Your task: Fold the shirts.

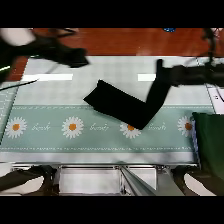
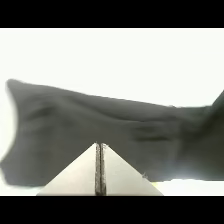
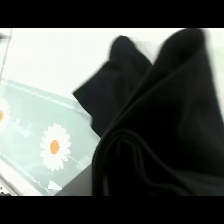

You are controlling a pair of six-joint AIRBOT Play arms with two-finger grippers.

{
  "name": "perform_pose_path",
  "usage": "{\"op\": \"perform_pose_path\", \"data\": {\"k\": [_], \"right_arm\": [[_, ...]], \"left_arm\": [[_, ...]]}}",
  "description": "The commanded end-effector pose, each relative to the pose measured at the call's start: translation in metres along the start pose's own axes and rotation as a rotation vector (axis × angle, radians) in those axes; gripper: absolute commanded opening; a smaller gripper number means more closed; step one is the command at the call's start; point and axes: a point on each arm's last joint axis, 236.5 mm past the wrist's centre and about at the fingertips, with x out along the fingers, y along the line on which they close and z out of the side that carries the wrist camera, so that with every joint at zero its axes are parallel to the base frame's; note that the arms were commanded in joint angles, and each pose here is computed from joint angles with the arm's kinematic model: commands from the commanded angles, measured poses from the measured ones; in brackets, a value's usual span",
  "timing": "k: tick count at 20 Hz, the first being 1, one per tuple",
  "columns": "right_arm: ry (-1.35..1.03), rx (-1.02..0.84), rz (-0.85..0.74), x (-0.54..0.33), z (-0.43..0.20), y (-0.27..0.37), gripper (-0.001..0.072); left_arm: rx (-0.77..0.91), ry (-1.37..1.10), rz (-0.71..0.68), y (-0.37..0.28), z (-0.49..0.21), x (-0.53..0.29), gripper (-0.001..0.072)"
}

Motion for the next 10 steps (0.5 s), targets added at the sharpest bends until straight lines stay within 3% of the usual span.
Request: {"op": "perform_pose_path", "data": {"k": [1,5,9,10], "right_arm": [[0.090,-0.044,0.071,0.083,0.020,0.022,0.0025],[0.205,-0.036,0.101,0.182,0.005,0.028,0.0026],[0.280,0.004,0.092,0.249,-0.022,0.019,0.0026],[0.293,0.017,0.088,0.259,-0.028,0.015,0.0064]], "left_arm": [[-0.070,-0.151,0.171,0.053,-0.038,-0.074,0.0019],[-0.211,-0.115,0.137,0.049,-0.115,-0.072,0.0020],[-0.241,-0.066,0.086,0.039,-0.147,-0.053,0.0019],[-0.247,-0.060,0.079,0.039,-0.150,-0.047,0.0020]]}}
